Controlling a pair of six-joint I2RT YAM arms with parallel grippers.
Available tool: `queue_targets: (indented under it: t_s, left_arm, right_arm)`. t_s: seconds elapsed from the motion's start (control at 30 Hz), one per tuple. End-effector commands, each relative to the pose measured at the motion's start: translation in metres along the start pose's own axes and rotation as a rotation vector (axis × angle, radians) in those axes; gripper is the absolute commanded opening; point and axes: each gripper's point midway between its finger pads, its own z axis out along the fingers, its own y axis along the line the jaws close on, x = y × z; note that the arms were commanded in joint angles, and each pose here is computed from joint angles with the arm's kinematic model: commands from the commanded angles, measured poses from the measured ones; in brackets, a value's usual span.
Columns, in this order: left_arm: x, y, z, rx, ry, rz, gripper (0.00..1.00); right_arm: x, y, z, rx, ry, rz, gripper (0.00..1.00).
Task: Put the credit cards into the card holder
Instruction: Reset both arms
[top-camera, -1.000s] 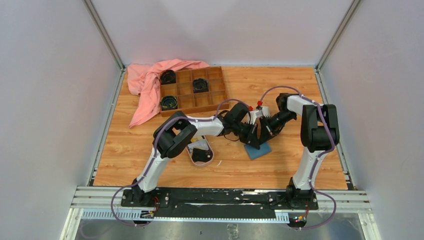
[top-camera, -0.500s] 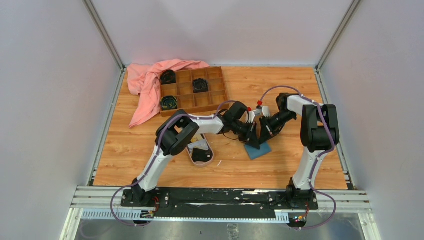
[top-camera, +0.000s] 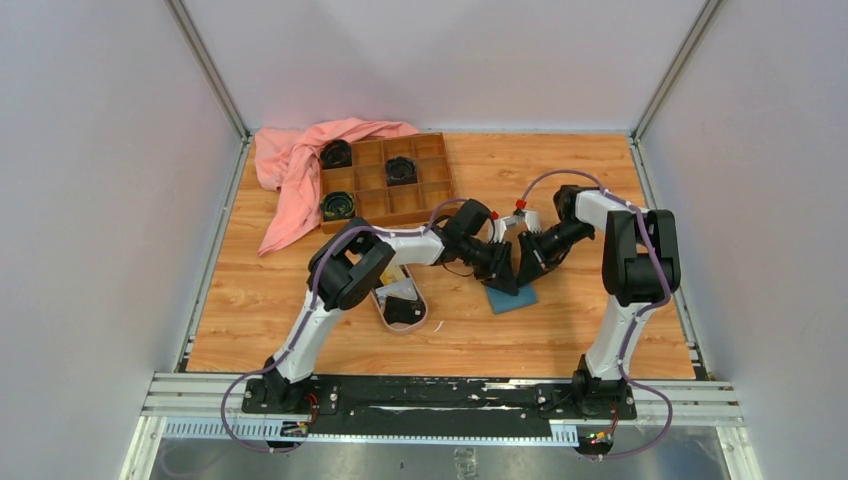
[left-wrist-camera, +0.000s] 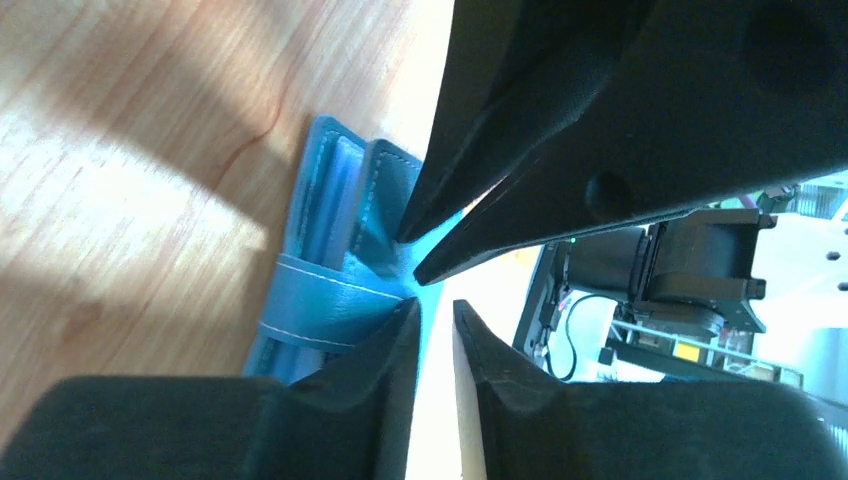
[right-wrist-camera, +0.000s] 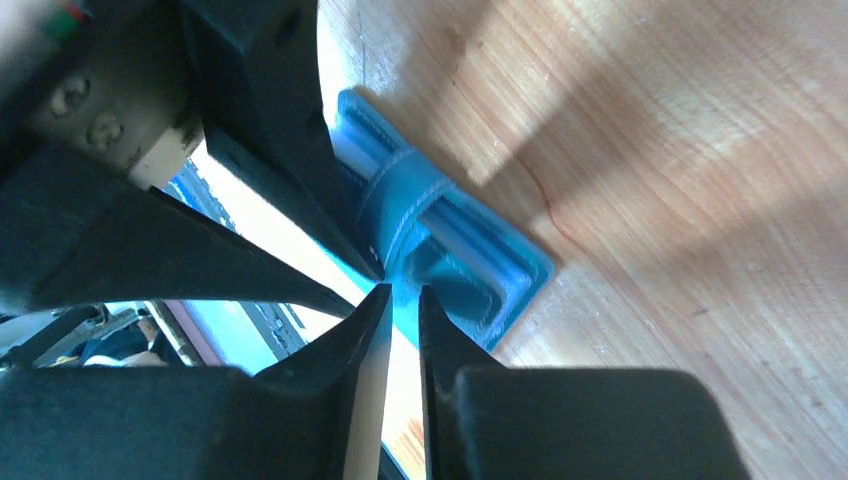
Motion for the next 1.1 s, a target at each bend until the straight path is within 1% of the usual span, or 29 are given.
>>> queue_targets:
  t_s: [0.0,0.1,0.2,0.3,0.4,0.47,0.53,0.57,0.63,0.67,0.7,0.73,0.77,0.8,0.83,0.9,0.93,1.0,1.07]
  left_arm:
    - [0.007,0.061,-0.022,-0.261,-0.026,-0.088,0.34]
    - [-0.016,0.015,-0.034,-0.201,-0.074,-0.003,0.43]
    - [-0.028,-0.02,-0.05,-0.169,-0.11,0.066,0.46]
    - [-0.027,-0.04,-0.068,-0.164,-0.131,0.127,0.47]
    - [-0.02,-0.058,-0.093,-0.193,-0.152,0.213,0.48]
    - [-0.015,-0.067,-0.113,-0.226,-0.175,0.284,0.48]
    - [-0.01,-0.077,-0.137,-0.282,-0.212,0.376,0.49]
    - [-0.01,-0.084,-0.153,-0.32,-0.242,0.43,0.49]
    - [-0.008,-0.092,-0.188,-0.425,-0.309,0.513,0.51]
    - [-0.008,-0.1,-0.208,-0.467,-0.36,0.559,0.56]
    - [-0.007,-0.105,-0.226,-0.51,-0.406,0.597,0.61]
    - [-0.005,-0.112,-0.246,-0.544,-0.458,0.631,0.71]
    - [-0.003,-0.118,-0.264,-0.571,-0.509,0.655,0.86]
    - [0.0,-0.122,-0.281,-0.595,-0.557,0.666,0.98]
    - [0.003,-0.127,-0.299,-0.619,-0.612,0.665,1.0]
    - [0.012,-0.13,-0.33,-0.659,-0.702,0.624,1.0]
    - [0.017,-0.132,-0.346,-0.677,-0.743,0.601,1.0]
    - [0.028,-0.139,-0.371,-0.689,-0.796,0.57,1.0]
    - [0.041,-0.15,-0.39,-0.688,-0.831,0.557,1.0]
  right_arm:
    - [-0.01,0.007,-0.018,0.024,-0.066,-0.089,0.23]
    - [-0.016,0.018,-0.027,0.018,-0.105,-0.139,0.28]
    - [-0.02,0.031,-0.036,0.009,-0.146,-0.184,0.3]
    - [-0.023,0.047,-0.048,0.001,-0.192,-0.251,0.3]
    - [-0.026,0.056,-0.072,0.04,-0.272,-0.312,0.3]
    - [-0.028,0.067,-0.089,0.085,-0.323,-0.377,0.31]
    - [-0.028,0.076,-0.109,0.167,-0.369,-0.456,0.34]
    - [-0.028,0.081,-0.121,0.223,-0.392,-0.5,0.36]
    - [-0.03,0.086,-0.148,0.374,-0.447,-0.582,0.47]
    - [-0.031,0.088,-0.164,0.463,-0.476,-0.618,0.55]
    - [-0.031,0.091,-0.179,0.55,-0.507,-0.654,0.65]
    - [-0.029,0.098,-0.198,0.647,-0.552,-0.699,0.78]
    - [-0.03,0.099,-0.208,0.703,-0.58,-0.715,0.92]
    - [-0.03,0.11,-0.223,0.768,-0.639,-0.736,0.99]
    - [-0.029,0.115,-0.234,0.818,-0.685,-0.709,1.0]
    - [-0.031,0.13,-0.253,0.85,-0.761,-0.655,1.0]
    - [-0.032,0.135,-0.261,0.853,-0.807,-0.587,1.0]
    - [-0.034,0.149,-0.274,0.839,-0.884,-0.5,1.0]
    - [-0.034,0.168,-0.282,0.808,-0.949,-0.471,1.0]
